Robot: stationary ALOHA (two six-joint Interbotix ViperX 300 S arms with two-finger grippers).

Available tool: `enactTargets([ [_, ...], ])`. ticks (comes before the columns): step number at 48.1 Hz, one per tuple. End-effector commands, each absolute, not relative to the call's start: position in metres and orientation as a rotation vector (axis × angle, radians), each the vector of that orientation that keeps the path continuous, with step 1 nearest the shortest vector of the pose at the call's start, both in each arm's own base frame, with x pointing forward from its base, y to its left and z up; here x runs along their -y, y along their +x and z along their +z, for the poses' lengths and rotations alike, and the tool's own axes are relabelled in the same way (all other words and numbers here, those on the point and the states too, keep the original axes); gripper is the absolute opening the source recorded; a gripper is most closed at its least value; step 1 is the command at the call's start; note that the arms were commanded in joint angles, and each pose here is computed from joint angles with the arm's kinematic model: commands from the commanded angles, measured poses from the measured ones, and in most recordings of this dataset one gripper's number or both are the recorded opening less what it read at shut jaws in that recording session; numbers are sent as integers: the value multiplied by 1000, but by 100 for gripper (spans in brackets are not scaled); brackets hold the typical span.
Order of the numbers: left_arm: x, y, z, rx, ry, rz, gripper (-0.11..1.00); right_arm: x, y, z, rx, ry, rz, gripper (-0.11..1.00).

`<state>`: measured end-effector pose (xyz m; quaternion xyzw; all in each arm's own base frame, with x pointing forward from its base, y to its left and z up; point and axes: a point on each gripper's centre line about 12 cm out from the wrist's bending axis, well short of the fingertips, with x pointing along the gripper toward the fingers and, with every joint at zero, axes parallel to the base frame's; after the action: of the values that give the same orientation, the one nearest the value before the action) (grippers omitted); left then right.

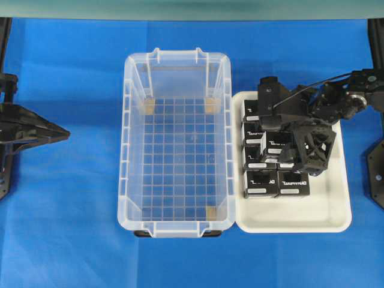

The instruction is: Pick the box from inside the plastic case

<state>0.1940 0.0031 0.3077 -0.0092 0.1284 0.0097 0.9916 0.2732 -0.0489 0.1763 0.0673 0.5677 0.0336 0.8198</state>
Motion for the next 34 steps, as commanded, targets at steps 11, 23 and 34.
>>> enactTargets([
  [11, -3, 196, 312, -247, -14, 21, -4, 51, 277, 202, -1124, 122, 58, 91],
  [23, -3, 196, 313, -245, -16, 21, -4, 50, 277, 262, -935, 73, 40, 91],
  [34, -3, 195, 313, -242, -14, 21, -4, 47, 259, 306, -744, 26, 4, 91],
])
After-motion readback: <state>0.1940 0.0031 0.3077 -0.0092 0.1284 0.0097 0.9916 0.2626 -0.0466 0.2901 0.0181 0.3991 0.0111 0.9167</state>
